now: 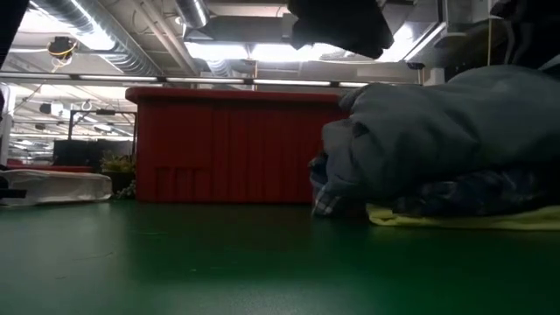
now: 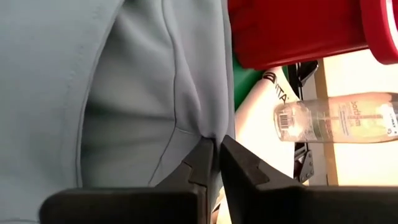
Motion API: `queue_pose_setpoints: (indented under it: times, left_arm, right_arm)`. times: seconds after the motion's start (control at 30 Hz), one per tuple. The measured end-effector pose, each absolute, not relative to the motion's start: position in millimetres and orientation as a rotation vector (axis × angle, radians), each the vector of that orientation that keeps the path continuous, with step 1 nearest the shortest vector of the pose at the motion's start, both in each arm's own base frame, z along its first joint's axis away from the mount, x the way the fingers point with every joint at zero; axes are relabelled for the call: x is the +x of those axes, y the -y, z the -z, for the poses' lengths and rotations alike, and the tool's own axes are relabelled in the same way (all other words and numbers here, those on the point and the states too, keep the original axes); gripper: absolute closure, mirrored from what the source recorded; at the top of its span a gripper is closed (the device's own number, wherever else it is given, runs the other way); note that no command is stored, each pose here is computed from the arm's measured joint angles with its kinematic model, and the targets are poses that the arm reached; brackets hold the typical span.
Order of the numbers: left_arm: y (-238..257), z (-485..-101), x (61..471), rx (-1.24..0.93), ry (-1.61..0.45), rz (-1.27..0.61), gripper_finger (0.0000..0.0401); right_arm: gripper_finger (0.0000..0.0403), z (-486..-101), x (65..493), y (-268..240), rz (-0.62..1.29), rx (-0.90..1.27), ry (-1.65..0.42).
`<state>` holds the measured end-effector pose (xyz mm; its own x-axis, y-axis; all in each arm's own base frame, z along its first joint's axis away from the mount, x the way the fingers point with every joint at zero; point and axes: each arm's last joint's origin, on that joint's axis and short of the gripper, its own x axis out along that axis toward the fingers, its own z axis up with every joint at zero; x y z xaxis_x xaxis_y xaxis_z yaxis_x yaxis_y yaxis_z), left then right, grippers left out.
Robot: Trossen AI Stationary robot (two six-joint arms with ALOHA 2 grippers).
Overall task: Fold Laundry from Bin
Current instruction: Fold the blue pants on top of the blue shirt
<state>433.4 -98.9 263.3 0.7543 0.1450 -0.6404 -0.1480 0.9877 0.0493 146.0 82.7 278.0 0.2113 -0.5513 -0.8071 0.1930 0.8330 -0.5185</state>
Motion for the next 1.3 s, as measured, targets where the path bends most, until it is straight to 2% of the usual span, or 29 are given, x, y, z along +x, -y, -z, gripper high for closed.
queue_pose_setpoints:
  times: [0.3, 0.53, 0.67, 0.83, 0.97, 1.1, 1.3]
  left_arm:
    - [55.5, -265.3, 442.8, -0.047, -0.671, -0.253, 0.0300]
    - [23.0, -252.3, 451.0, -0.066, -0.695, -0.326, 0.0300]
    - [7.3, -242.1, 453.1, -0.069, -0.735, -0.363, 0.0300]
    - [-8.0, -239.4, 450.7, -0.069, -0.769, -0.402, 0.0300]
    - [-14.1, -238.1, 448.6, -0.033, -0.802, -0.403, 0.0300]
    - [-15.6, -239.7, 448.0, 0.003, -0.805, -0.394, 0.0300]
    - [-11.7, -242.6, 446.9, 0.034, -0.806, -0.380, 0.0300]
  right_arm:
    - [0.0373, -278.0, 148.7, -77.6, 0.558, -0.320, -1.267]
    - [0.0370, -278.0, 148.7, -77.6, 0.544, -0.338, -1.274]
    - [0.0346, -278.0, 148.7, -77.6, 0.545, -0.340, -1.273]
    - [0.0295, -278.1, 148.7, -77.5, 0.542, -0.345, -1.274]
    - [0.0272, -278.5, 148.5, -77.9, 0.479, -0.402, -1.310]
    - [0.0272, -286.8, 149.2, -81.0, 0.362, -0.392, -1.367]
    - [0.0293, -316.2, 154.0, -85.0, 0.297, -0.321, -1.297]
